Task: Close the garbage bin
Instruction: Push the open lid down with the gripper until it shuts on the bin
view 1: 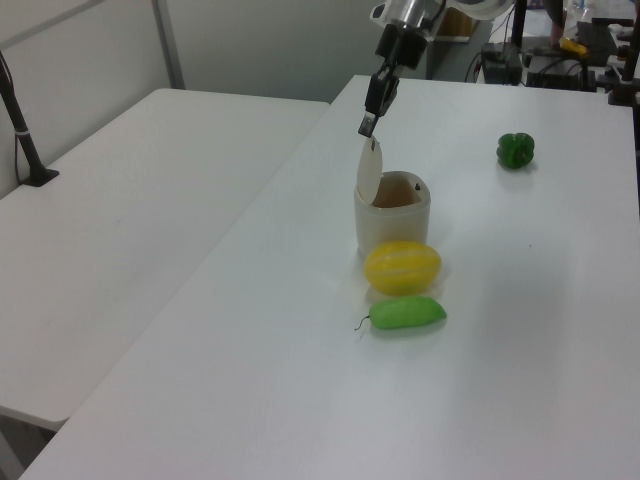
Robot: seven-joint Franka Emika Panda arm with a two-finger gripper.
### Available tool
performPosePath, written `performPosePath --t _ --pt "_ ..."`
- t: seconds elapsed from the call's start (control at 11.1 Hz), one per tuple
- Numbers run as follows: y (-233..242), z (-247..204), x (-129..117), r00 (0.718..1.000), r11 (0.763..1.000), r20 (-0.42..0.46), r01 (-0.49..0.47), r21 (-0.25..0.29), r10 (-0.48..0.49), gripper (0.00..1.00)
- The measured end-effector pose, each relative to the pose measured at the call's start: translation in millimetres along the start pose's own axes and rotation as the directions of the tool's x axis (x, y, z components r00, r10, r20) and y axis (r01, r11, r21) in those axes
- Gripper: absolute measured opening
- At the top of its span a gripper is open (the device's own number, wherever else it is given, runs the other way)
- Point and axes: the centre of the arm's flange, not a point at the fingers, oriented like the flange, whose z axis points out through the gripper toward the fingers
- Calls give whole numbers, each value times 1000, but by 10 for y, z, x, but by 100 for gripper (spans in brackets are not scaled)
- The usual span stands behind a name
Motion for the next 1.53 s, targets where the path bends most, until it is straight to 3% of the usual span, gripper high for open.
performPosePath --t 0.45,0.72,0.99,1.53 --pt "-35 86 -44 986 974 84 158 -161 -146 1" --pt "28 109 -134 963 957 181 233 -172 -202 1" --pt "118 158 -192 933 925 259 309 -221 -250 1" --pt "241 481 -313 906 912 338 342 -226 -255 1"
